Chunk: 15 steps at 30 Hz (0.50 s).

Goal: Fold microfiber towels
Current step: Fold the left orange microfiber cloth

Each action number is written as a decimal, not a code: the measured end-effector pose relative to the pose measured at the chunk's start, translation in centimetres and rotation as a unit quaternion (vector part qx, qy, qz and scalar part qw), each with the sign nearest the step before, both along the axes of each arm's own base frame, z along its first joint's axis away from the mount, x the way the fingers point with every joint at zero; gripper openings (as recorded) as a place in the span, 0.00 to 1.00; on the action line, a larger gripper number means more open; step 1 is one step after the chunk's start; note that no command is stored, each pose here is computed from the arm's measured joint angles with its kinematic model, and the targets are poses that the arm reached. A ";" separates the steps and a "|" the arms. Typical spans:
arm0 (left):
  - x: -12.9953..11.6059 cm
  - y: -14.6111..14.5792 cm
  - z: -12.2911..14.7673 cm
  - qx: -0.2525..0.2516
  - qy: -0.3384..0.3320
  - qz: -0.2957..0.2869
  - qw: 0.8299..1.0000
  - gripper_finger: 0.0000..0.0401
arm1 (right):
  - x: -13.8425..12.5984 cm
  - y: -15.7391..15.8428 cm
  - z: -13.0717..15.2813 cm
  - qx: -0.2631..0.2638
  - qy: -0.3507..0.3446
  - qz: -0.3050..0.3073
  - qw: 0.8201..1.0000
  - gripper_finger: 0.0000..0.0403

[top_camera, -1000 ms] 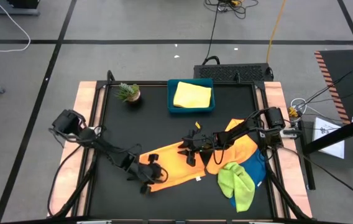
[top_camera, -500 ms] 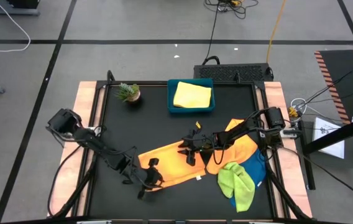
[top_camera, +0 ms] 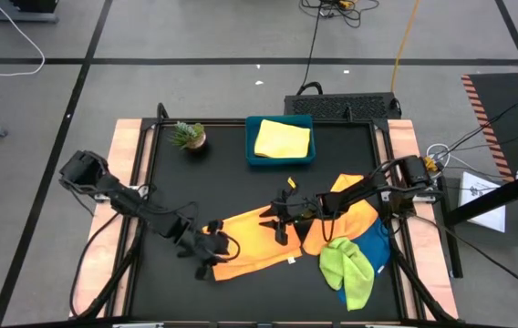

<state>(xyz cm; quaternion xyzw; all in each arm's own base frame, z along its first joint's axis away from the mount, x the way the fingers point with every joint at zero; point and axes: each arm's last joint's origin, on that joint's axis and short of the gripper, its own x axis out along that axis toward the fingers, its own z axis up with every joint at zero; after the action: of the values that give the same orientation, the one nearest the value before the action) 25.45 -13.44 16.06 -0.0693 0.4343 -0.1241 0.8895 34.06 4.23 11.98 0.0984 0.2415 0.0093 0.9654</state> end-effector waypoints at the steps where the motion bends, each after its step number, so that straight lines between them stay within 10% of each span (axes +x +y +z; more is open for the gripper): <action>1: 0.0 0.2 -0.2 -0.008 0.011 0.007 1.000 0.28 | 0.0 0.1 0.0 0.000 0.000 0.002 1.000 0.29; 15: -0.5 0.9 -1.1 -0.049 0.053 0.049 0.996 0.28 | -0.2 1.1 0.0 0.001 0.000 0.015 1.000 0.29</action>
<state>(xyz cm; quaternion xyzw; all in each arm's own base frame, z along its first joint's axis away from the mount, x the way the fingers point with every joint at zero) 24.92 -12.56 14.92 -0.1404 0.4703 -0.0980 0.8658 33.91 5.31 11.98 0.0954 0.2431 0.0243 0.9650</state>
